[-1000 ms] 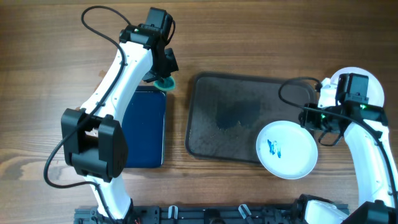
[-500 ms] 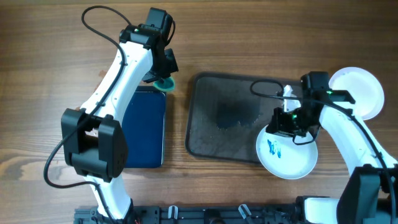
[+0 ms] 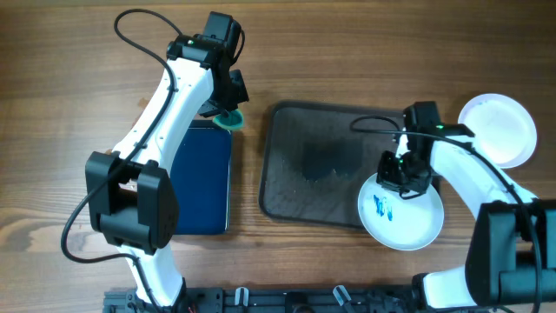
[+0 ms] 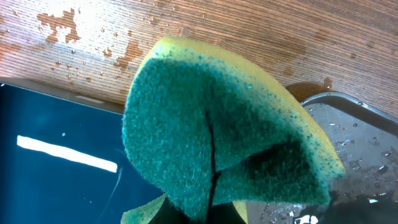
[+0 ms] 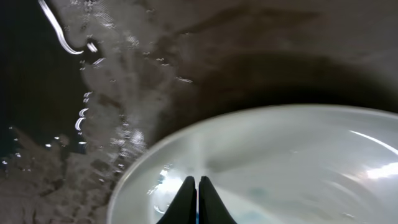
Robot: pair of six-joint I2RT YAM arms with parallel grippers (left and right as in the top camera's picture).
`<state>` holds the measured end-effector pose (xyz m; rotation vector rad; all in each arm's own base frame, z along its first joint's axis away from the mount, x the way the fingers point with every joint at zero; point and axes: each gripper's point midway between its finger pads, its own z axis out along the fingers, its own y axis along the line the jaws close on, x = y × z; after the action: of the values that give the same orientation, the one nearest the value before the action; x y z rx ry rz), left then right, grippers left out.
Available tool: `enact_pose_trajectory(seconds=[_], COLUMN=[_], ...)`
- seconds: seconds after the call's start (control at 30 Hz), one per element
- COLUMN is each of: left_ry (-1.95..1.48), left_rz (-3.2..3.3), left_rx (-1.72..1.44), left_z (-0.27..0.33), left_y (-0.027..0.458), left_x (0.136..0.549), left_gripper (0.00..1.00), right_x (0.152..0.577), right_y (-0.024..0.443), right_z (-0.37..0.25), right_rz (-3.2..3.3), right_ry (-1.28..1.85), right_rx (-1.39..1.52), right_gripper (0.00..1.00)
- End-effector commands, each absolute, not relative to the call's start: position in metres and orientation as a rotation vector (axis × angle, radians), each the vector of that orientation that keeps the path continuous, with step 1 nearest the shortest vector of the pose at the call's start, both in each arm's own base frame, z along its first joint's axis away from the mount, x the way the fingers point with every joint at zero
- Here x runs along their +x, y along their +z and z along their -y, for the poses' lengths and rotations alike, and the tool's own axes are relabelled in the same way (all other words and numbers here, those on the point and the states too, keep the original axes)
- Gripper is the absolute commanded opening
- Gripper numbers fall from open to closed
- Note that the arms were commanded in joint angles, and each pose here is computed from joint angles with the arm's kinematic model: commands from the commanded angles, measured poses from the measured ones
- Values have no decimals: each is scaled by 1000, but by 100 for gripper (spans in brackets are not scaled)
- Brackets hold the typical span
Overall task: Clean dirty plates on tray and stack at the side
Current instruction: 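Grip the lower plate's rim with the right gripper, then slide the plate toward the tray center and tilt it with the right gripper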
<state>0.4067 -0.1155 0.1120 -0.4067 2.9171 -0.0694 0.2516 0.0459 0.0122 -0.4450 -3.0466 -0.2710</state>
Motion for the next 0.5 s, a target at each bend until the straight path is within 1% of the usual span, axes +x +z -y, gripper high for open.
enact_pose_trajectory(seconds=[0.0, 0.17, 0.3, 0.47], left_ry=[-77, -73, -74, -71], left_rz=[-2913, -2920, -2919, -2922], left_rx=[-389, -390, -401, -424], left_z=[113, 113, 113, 112], left_y=[116, 115, 115, 115], left_x=[407, 405, 405, 404], left_gripper=[4, 4, 4, 4], right_x=[254, 273, 305, 353], right_y=[0, -9, -1, 25], right_z=[-67, -82, -92, -96], right_rz=[3019, 3055, 3152, 3307], right_ry=[-322, -419, -551, -632], right_rx=[-458, -449, -454, -436], right_gripper=[4, 4, 4, 4])
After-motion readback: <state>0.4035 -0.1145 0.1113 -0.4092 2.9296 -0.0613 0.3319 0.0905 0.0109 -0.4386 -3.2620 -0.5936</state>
